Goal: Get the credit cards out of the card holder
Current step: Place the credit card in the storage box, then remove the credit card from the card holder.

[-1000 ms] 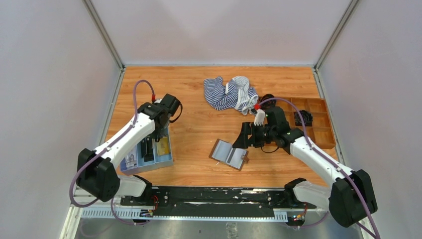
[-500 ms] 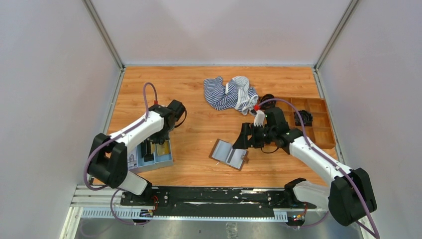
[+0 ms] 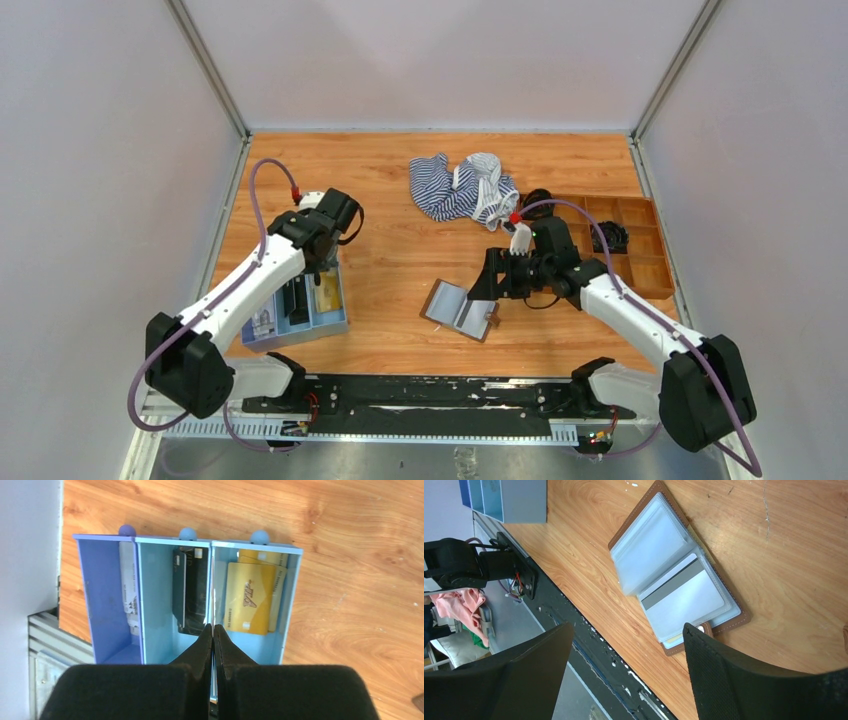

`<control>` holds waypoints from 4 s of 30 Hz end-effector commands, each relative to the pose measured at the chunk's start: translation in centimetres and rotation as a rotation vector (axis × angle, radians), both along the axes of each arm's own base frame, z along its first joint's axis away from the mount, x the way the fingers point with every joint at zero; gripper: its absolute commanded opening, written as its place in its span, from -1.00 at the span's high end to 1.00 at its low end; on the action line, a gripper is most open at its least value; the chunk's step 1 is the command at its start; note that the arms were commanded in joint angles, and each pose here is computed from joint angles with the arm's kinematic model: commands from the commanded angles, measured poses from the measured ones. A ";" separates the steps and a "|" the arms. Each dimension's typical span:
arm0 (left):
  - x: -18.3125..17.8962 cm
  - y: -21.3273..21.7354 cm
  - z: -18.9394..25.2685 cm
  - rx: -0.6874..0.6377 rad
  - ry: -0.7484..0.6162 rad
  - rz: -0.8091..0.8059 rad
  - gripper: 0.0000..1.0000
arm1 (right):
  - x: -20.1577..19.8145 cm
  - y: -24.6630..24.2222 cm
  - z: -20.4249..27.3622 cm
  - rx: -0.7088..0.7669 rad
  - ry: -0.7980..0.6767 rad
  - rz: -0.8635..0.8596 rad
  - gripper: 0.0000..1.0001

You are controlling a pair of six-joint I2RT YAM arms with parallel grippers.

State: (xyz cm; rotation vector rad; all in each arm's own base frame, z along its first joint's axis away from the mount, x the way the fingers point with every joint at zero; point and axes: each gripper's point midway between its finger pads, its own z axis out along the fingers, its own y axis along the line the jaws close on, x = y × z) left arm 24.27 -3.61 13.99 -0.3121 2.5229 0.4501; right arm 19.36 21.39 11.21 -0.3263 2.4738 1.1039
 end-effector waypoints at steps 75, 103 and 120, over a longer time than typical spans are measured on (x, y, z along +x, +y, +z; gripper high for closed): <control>-4.2 -34.7 -6.9 -1.142 0.328 -0.661 0.10 | -0.4 -1.7 -8.0 -0.099 0.136 -0.347 0.39; -4.8 -32.7 -11.4 -1.045 0.365 -0.603 0.20 | -0.5 -0.4 -8.5 -0.040 0.167 -0.316 0.42; -4.4 -31.4 -11.1 -0.933 0.356 -0.648 0.12 | -0.8 -0.5 -9.0 -0.042 0.180 -0.313 0.46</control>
